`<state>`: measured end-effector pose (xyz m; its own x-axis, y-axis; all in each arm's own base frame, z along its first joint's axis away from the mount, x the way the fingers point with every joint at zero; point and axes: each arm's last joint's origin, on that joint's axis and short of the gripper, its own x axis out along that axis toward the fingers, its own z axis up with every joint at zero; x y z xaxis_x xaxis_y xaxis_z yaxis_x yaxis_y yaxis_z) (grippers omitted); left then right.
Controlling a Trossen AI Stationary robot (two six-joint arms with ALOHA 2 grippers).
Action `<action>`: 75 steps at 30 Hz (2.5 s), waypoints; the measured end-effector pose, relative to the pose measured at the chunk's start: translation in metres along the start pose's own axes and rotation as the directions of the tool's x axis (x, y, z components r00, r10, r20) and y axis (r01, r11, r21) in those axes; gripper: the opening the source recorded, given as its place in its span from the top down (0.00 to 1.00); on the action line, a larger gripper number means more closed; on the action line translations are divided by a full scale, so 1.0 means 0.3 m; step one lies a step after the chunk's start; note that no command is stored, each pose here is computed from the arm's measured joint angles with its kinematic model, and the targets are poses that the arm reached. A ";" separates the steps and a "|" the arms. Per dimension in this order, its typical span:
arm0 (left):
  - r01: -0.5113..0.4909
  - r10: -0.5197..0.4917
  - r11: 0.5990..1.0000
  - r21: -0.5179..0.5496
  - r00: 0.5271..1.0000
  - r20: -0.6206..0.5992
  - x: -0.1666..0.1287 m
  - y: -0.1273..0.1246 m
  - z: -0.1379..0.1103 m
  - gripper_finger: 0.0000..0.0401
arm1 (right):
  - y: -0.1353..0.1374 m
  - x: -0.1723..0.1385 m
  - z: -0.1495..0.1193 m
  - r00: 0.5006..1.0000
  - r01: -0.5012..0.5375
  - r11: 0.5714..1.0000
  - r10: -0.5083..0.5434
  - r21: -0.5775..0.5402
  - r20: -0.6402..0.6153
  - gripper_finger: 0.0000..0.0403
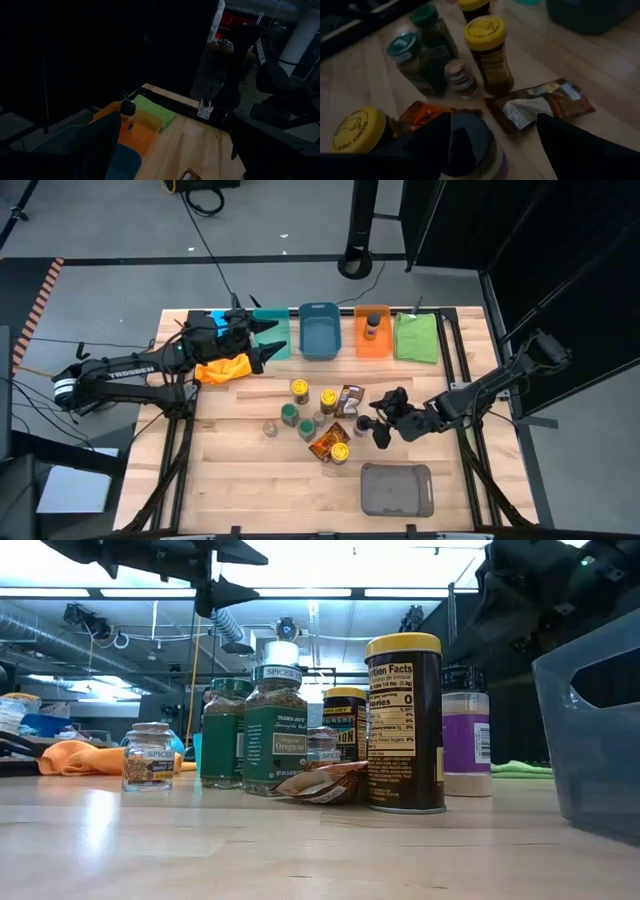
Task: Sort spices by type
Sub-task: Put the black seasoning bottle into the orange transparent bin
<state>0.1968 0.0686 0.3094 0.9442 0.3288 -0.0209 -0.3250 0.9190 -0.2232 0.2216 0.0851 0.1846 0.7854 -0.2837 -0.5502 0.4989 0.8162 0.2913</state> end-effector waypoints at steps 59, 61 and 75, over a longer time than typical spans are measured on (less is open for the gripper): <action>-0.042 0.040 0.997 -0.068 0.999 -0.025 0.010 0.004 -0.014 0.08 | 0.038 0.107 -0.047 0.983 0.068 0.994 -0.081 0.086 0.166 0.45; -0.042 0.040 0.997 -0.067 0.999 -0.025 0.010 0.004 -0.014 0.08 | 0.026 0.098 -0.014 0.972 0.093 0.992 -0.110 0.087 0.209 0.45; -0.060 0.060 0.997 -0.037 0.998 -0.021 0.010 0.006 -0.014 0.08 | -0.210 0.026 0.271 0.785 0.499 0.866 -0.467 0.034 0.407 0.45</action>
<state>0.1992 0.0704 0.3048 0.9240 0.3785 -0.0542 -0.3792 0.8888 -0.2573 0.2260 -0.0096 0.2257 0.5322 -0.8091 -0.2492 0.8361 0.5486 0.0044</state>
